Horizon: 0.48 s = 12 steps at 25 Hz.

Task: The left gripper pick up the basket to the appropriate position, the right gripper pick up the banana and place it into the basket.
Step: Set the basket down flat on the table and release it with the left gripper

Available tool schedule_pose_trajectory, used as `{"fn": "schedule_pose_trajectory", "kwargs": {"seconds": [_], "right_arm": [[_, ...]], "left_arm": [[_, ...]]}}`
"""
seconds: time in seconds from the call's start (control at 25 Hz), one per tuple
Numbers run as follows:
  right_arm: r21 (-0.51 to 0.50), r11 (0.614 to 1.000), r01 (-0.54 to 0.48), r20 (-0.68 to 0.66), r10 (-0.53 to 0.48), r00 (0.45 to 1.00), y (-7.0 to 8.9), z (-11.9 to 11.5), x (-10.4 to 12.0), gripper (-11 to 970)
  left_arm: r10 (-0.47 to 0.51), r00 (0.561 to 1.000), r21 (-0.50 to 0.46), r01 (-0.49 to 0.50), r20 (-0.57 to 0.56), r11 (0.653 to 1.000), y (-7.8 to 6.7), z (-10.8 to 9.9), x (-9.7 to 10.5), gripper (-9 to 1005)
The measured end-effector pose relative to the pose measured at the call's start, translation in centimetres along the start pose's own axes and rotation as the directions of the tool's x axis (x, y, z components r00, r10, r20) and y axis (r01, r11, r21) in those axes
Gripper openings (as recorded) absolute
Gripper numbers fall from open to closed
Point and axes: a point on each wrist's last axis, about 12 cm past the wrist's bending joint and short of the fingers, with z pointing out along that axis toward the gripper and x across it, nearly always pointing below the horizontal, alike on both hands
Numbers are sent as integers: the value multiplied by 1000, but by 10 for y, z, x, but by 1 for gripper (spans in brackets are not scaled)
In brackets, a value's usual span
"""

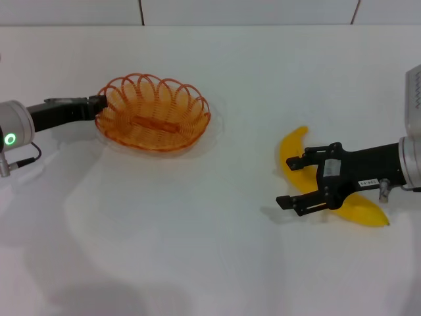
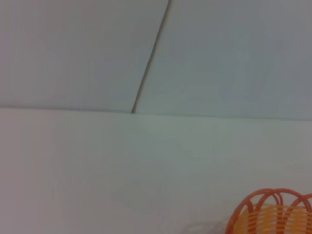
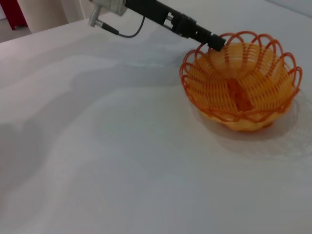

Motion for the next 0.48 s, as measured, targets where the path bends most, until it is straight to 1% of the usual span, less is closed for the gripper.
{"fn": "schedule_pose_trajectory", "kwargs": {"seconds": [0.48], "right_arm": [[-8,1000,-2,-7,2,1000,1,2,0,876]], "left_arm": [[2,1000,-1,-2,-6,1000,0,-1,4,70]]}}
